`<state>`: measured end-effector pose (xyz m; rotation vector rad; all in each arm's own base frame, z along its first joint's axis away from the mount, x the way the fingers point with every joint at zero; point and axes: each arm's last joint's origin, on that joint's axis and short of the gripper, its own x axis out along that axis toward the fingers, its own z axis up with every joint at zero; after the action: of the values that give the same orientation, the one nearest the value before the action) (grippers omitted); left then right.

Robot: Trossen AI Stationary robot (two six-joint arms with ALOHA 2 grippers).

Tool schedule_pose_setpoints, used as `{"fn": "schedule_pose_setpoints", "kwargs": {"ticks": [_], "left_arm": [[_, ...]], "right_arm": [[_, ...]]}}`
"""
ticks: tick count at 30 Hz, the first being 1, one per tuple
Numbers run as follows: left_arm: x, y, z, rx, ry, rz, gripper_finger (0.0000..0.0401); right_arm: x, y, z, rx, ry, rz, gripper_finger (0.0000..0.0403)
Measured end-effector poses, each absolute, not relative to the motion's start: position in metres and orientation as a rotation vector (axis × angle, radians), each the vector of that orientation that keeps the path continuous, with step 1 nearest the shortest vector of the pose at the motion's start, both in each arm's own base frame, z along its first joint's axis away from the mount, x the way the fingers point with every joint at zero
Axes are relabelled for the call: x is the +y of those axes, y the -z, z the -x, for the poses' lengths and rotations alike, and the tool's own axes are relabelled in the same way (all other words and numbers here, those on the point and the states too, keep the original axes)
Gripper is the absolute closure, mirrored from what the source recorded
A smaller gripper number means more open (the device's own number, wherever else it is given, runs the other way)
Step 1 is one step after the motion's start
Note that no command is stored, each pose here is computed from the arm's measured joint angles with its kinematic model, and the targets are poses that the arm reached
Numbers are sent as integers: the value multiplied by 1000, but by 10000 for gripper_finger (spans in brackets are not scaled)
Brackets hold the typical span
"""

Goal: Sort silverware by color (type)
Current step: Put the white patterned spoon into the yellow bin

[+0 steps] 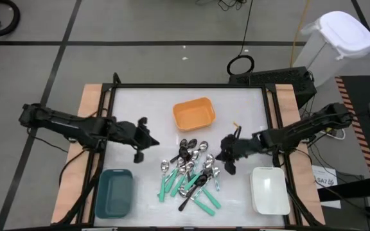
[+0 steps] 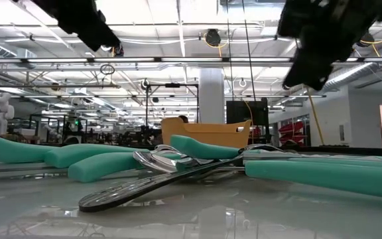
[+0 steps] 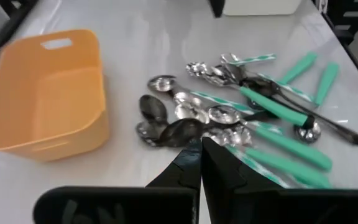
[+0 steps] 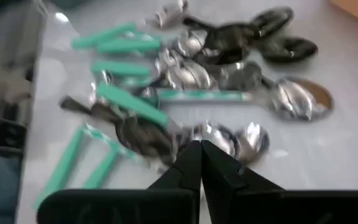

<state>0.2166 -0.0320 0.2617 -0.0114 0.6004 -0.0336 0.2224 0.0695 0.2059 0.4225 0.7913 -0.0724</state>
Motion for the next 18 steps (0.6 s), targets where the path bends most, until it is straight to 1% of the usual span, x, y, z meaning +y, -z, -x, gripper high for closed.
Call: {"fn": "schedule_pose_setpoints", "kwargs": {"ticks": [3, 6, 8, 12, 18], "left_arm": [[-35, -255, -226, 607, 40, 9, 386], [-36, -250, -233, 608, 56, -43, 386], [-37, -248, -238, 592, 64, -66, 386], [-38, -246, -245, 569, 64, -63, 386], [-39, -244, -248, 568, 61, -51, 386]], "right_arm": [[88, -223, -217, 837, 136, -371, 399], [104, -243, -216, 809, 155, -355, 399], [113, -247, -212, 825, 173, -346, 399], [123, -246, -212, 829, 222, -412, 399], [135, -223, -218, 930, 295, -514, 398]]}}
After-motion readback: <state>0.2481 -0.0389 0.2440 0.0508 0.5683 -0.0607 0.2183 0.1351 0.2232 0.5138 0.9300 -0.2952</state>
